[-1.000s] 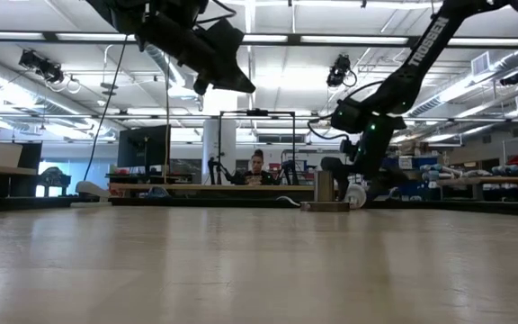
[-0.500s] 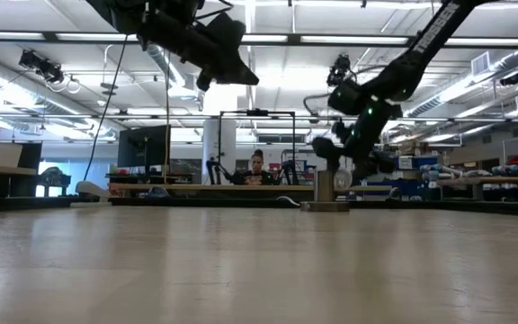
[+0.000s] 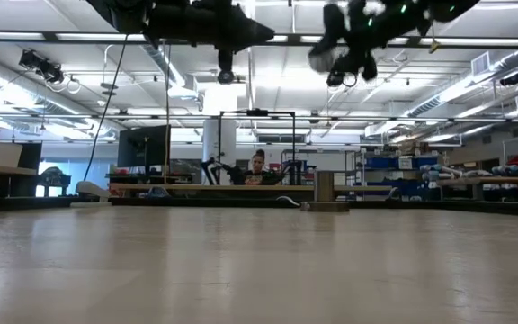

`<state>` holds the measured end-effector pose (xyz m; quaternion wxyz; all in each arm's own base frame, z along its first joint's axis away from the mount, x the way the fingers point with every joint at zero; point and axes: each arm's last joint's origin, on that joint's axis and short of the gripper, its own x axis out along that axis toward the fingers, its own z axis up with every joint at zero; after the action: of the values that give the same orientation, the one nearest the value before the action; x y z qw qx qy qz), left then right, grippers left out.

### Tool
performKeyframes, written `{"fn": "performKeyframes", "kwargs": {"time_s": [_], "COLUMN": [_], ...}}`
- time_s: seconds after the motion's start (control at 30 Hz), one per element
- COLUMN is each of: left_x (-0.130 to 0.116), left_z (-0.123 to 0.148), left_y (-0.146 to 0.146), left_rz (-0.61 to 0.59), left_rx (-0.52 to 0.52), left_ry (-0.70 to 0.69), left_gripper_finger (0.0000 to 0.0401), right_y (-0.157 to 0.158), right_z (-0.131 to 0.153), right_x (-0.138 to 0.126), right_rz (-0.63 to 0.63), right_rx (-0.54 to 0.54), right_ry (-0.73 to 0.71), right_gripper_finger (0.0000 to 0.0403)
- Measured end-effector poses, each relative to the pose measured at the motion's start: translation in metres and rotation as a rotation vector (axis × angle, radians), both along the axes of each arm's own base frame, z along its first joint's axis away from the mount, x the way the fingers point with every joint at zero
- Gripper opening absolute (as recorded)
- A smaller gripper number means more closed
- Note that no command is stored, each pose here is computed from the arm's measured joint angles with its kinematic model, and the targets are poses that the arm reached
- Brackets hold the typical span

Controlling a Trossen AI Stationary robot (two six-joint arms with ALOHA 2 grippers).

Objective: Screw lightbulb
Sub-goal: Insert the white lightbulb into the gold lamp

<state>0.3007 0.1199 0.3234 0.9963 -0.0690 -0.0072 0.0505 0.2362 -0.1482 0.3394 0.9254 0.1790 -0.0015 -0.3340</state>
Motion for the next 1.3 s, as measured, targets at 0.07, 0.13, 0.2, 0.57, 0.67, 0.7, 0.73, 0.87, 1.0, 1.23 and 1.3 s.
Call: {"fn": "performKeyframes", "kwargs": {"time_s": [0.07, 0.13, 0.2, 0.57, 0.67, 0.7, 0.73, 0.87, 1.0, 1.23, 1.3], "left_x": [0.0, 0.0, 0.001, 0.007, 0.008, 0.009, 0.009, 0.01, 0.011, 0.013, 0.014], "left_z": [0.002, 0.004, 0.005, 0.011, 0.012, 0.012, 0.012, 0.014, 0.013, 0.01, 0.011], "left_y": [-0.001, -0.002, -0.005, -0.025, -0.029, -0.031, -0.032, -0.035, -0.034, -0.036, -0.039], "left_rz": [-0.031, -0.068, -0.09, -0.187, -0.213, -0.223, -0.229, -0.235, -0.223, -0.224, -0.235], "left_rx": [-0.022, -0.033, -0.028, -0.057, -0.081, -0.09, -0.095, -0.101, -0.126, -0.136, -0.132], "left_ry": [-0.023, -0.039, -0.05, -0.11, -0.114, -0.115, -0.12, -0.137, -0.132, -0.123, -0.128], "left_gripper_finger": [0.0011, 0.0015, 0.0023, 0.0115, 0.0144, 0.0153, 0.0162, 0.0186, 0.0198, 0.02, 0.02], "right_y": [0.016, 0.03, 0.042, 0.077, 0.082, 0.085, 0.086, 0.094, 0.102, 0.109, 0.109], "right_z": [0.014, 0.024, 0.03, 0.03, 0.028, 0.028, 0.028, 0.025, 0.023, 0.019, 0.017], "right_x": [-0.001, -0.001, 0.003, 0.027, 0.032, 0.034, 0.035, 0.041, 0.046, 0.055, 0.058], "right_rz": [0.056, 0.11, 0.157, 0.304, 0.327, 0.335, 0.341, 0.375, 0.405, 0.43, 0.43], "right_rx": [-0.071, -0.128, -0.17, -0.287, -0.301, -0.308, -0.308, -0.309, -0.325, -0.344, -0.345], "right_ry": [-0.052, -0.094, -0.122, -0.155, -0.149, -0.159, -0.16, -0.163, -0.17, -0.187, -0.193], "right_gripper_finger": [0.0274, 0.0273, 0.0273, 0.0275, 0.0275, 0.0275, 0.0275, 0.0275, 0.0275, 0.0276, 0.0276]}}
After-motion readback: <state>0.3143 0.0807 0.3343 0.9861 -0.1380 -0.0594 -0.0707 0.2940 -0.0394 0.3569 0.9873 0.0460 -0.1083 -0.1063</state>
